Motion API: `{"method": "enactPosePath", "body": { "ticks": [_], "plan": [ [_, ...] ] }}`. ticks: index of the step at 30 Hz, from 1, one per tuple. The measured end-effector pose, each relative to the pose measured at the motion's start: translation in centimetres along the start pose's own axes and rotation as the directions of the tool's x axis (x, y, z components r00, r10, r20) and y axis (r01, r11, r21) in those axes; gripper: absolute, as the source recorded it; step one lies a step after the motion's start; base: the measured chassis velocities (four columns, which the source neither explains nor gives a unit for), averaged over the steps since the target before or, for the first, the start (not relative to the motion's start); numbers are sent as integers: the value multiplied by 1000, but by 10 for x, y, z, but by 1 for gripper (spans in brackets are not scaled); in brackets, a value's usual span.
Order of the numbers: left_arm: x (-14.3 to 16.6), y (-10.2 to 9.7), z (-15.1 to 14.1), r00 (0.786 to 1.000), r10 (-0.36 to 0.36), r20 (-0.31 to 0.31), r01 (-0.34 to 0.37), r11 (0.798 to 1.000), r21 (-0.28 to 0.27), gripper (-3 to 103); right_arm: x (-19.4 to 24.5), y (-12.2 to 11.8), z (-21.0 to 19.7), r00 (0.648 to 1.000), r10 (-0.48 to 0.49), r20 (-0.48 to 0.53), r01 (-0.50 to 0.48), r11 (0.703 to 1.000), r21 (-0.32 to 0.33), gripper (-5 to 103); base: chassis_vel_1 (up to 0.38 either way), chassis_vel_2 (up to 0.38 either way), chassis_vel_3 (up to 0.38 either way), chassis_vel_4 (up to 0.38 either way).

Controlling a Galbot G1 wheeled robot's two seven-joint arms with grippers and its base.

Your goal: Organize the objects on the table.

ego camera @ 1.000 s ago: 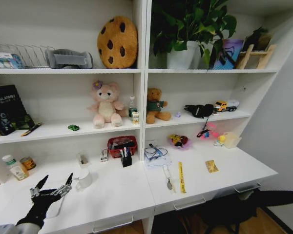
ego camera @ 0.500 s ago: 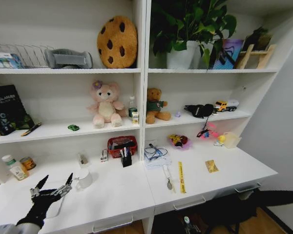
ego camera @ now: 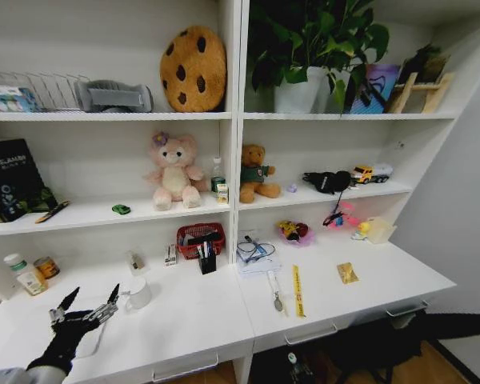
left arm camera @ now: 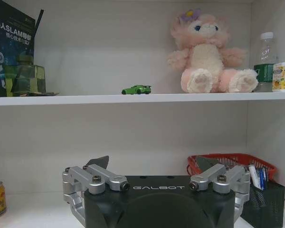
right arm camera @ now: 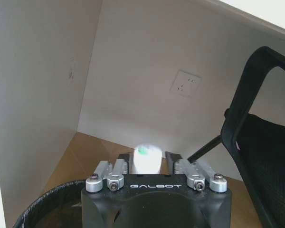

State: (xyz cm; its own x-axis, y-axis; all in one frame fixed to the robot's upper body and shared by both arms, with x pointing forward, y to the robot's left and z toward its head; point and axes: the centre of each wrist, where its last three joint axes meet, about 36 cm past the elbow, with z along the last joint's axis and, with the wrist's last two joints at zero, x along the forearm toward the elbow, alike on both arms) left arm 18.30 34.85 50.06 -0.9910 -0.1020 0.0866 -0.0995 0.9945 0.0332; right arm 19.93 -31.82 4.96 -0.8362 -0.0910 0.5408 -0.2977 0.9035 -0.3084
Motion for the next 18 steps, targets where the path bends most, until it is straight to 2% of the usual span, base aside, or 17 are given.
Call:
{"method": "enactPosePath", "body": {
  "ticks": [3, 4, 6, 7, 9, 10, 14, 18],
  "plan": [
    [0, 0, 0, 1000, 0, 0, 0, 1000, 0, 100, -3, 2, -1, 1000, -13, -5, 13, 1000, -3, 53, 0, 0, 0, 0],
    [0, 0, 0, 1000, 0, 0, 0, 1000, 0, 100, -3, 2, -1, 1000, -13, -5, 13, 1000, -3, 53, 0, 0, 0, 0],
    [0, 0, 0, 1000, 0, 0, 0, 1000, 0, 100, -5, 5, -5, 1000, -17, 7, 17, 1000, -8, 64, 0, 0, 0, 0],
    [0, 0, 0, 1000, 0, 0, 0, 1000, 0, 100, -5, 5, -5, 1000, -17, 7, 17, 1000, -8, 64, 0, 0, 0, 0],
    [0, 0, 0, 1000, 0, 0, 0, 1000, 0, 100, 1, 7, -12, 998, -31, 48, 31, 1000, 3, 75, 0, 0, 0, 0],
    [0, 0, 0, 1000, 0, 0, 0, 1000, 0, 100, 1, 7, -12, 998, -31, 48, 31, 1000, 3, 75, 0, 0, 0, 0],
    [0, 0, 0, 1000, 0, 0, 0, 1000, 0, 100, 44, -8, -17, 992, -47, 114, 43, 999, 31, 96, 0, 0, 0, 0],
    [0, 0, 0, 1000, 0, 0, 0, 1000, 0, 100, 77, -18, -16, 989, -32, 143, 30, 999, 12, 99, 0, 0, 0, 0]
  ]
}}
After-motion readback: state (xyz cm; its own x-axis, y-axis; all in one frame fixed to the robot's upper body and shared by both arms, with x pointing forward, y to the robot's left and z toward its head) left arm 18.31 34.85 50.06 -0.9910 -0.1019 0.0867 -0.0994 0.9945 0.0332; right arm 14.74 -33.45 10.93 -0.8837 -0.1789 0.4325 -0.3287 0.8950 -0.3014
